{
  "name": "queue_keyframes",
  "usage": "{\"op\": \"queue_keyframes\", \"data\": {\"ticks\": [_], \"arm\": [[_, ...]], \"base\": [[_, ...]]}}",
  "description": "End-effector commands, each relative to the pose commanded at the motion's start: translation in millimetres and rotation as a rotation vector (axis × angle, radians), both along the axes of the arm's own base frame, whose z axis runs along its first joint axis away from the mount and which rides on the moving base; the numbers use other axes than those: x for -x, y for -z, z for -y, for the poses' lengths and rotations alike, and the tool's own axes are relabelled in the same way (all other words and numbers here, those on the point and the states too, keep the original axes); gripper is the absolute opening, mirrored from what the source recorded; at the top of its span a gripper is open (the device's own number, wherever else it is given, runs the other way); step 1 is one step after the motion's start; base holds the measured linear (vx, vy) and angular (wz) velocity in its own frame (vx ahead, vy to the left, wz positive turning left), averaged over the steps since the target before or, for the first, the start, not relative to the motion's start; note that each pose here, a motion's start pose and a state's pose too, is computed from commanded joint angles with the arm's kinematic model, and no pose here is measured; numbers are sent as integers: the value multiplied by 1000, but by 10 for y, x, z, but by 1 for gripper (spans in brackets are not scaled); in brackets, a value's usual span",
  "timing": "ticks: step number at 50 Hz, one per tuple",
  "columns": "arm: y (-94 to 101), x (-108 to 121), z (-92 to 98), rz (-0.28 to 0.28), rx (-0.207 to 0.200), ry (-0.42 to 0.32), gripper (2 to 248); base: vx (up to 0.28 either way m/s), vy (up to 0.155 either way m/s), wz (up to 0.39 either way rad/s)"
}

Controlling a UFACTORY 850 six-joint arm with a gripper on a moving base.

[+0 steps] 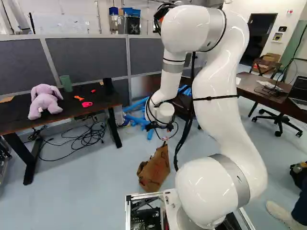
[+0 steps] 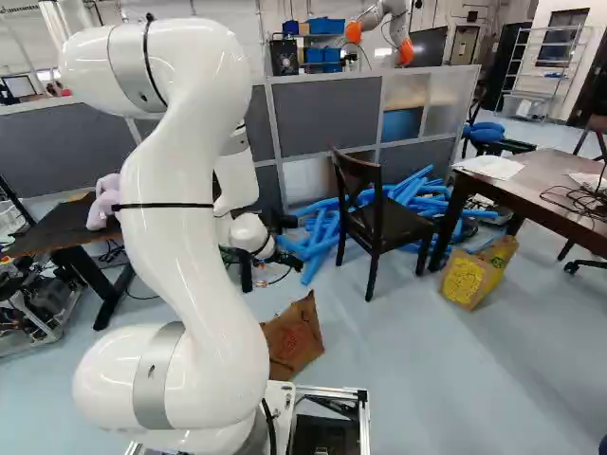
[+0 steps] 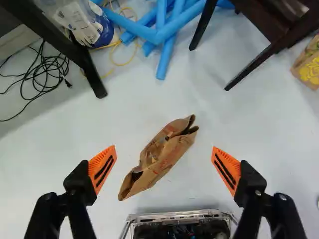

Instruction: Pick up the bag on the ground and place it on the table

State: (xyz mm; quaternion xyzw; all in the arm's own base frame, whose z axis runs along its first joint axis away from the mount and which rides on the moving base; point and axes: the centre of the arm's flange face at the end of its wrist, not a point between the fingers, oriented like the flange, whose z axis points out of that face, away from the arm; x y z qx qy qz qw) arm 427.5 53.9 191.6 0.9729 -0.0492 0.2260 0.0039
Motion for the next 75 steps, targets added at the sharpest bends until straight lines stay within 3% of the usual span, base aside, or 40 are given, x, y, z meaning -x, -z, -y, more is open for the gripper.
{"op": "queue_keyframes", "data": {"ticks": [14,47,75], "arm": [[205,-71,-118,-48,-3,33,247],[689,-124,-126,-170,-10,164,247],[1101,-290,-181,-202,-4,168,247]], "base": [[0,0,0],[0,0,0],[0,0,0]]}}
